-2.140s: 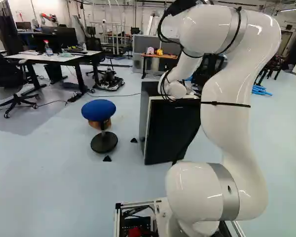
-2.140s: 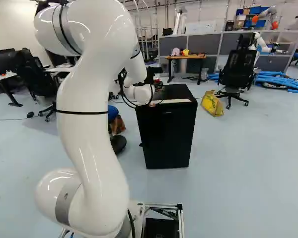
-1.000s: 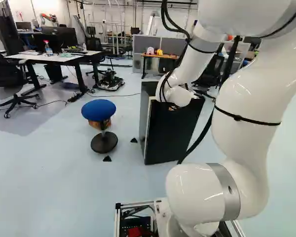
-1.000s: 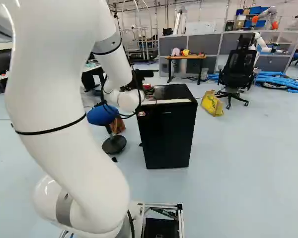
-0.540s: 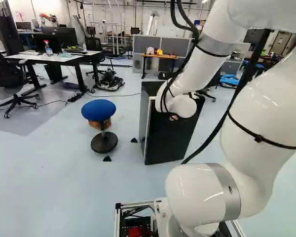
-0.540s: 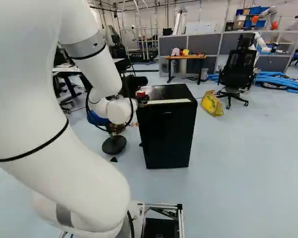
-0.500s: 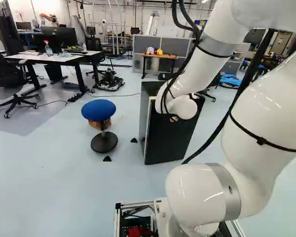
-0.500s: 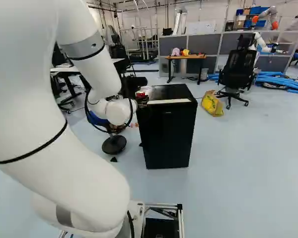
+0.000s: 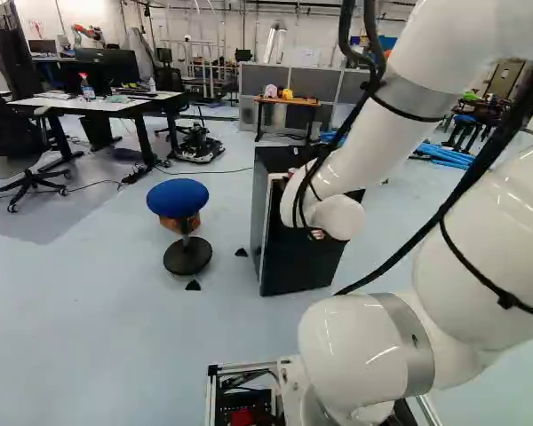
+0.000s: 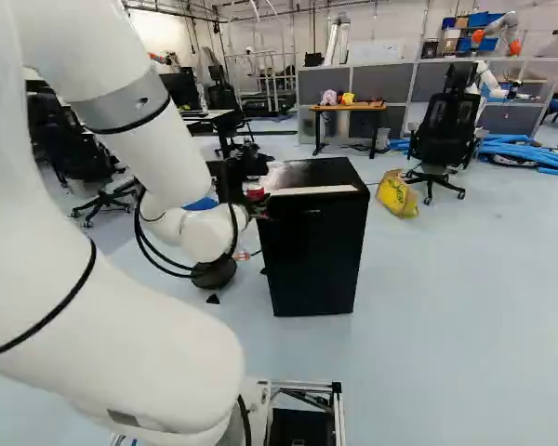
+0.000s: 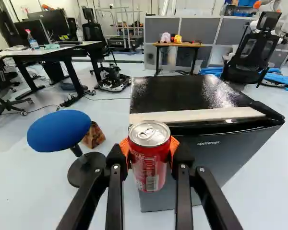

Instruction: Grab a drink from the fridge

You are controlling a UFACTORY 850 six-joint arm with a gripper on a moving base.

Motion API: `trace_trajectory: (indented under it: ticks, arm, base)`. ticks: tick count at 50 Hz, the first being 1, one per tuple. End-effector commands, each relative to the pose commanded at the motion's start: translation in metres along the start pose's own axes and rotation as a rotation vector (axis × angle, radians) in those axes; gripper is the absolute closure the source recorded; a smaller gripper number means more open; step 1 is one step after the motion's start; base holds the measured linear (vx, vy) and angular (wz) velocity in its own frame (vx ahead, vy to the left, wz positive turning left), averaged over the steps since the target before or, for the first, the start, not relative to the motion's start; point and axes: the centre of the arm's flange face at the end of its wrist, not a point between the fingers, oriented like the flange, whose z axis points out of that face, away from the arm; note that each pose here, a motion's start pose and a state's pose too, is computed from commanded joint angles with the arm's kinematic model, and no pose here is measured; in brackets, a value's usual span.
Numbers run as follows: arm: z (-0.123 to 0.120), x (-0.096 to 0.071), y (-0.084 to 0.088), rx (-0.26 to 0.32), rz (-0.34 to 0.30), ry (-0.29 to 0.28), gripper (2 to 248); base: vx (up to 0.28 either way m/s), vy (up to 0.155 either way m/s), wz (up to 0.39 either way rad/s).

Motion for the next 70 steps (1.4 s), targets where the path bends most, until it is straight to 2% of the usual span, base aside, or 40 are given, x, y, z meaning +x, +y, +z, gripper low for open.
trace_trajectory:
  ticks: [31, 70]
  arm:
    - [-0.032, -0.025, -0.004, 0.013, -0.003, -0.021, 150]
    - [-0.035, -0.027, -0.005, 0.014, -0.003, -0.023, 150]
  base:
    - [0.000, 0.000, 0.000]
    - [0.000, 0.000, 0.000]
